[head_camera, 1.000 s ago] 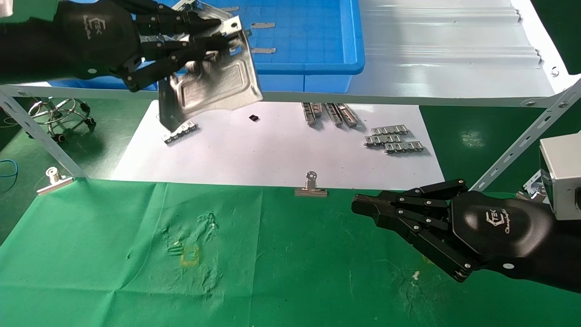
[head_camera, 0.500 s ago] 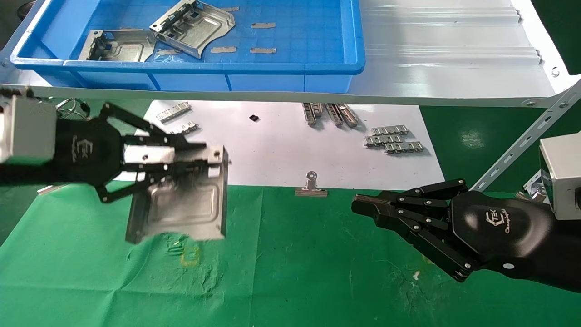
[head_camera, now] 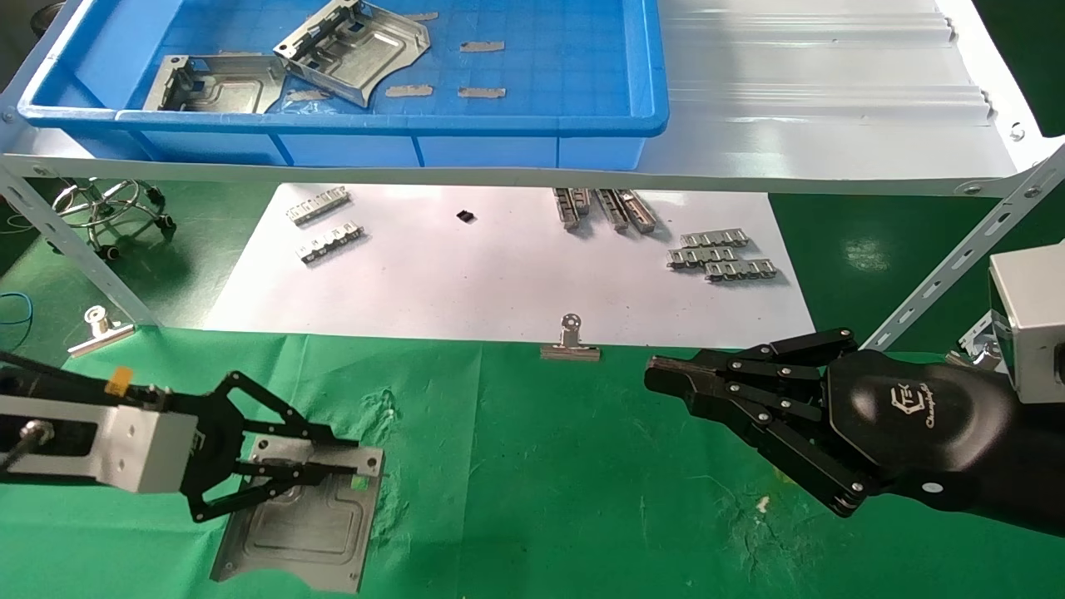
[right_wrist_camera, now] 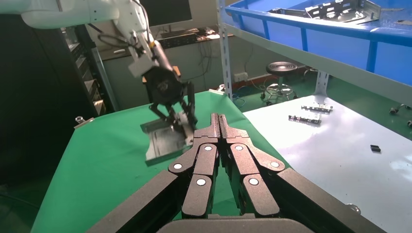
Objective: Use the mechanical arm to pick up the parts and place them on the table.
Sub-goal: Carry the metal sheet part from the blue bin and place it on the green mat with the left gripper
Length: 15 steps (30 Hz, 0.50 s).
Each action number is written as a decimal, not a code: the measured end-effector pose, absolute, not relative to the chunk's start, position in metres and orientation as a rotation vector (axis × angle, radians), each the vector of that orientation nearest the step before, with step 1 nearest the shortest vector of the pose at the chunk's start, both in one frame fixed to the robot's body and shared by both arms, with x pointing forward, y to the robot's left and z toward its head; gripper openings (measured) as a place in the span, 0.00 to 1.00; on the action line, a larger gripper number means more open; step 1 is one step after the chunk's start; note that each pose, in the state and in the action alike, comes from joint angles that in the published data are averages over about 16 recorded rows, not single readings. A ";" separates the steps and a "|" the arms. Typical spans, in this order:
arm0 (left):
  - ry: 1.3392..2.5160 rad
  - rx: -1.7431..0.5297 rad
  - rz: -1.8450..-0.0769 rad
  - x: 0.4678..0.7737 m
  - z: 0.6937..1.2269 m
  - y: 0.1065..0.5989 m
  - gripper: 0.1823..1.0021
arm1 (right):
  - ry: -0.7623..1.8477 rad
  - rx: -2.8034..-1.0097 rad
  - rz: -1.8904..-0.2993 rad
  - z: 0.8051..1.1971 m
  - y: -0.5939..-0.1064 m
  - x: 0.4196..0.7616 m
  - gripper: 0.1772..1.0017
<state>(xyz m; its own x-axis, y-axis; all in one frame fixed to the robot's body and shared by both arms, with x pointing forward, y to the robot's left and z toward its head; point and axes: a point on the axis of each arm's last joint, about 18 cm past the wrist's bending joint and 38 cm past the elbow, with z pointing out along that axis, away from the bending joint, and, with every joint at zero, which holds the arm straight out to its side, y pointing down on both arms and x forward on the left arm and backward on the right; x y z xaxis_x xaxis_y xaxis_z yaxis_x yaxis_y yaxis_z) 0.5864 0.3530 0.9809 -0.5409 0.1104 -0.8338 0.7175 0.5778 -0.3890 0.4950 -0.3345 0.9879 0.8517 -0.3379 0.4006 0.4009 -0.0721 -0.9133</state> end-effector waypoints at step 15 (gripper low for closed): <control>2.026 0.632 -0.846 0.629 0.943 0.352 0.10 | -0.052 -1.526 -0.609 0.988 -0.334 0.495 0.02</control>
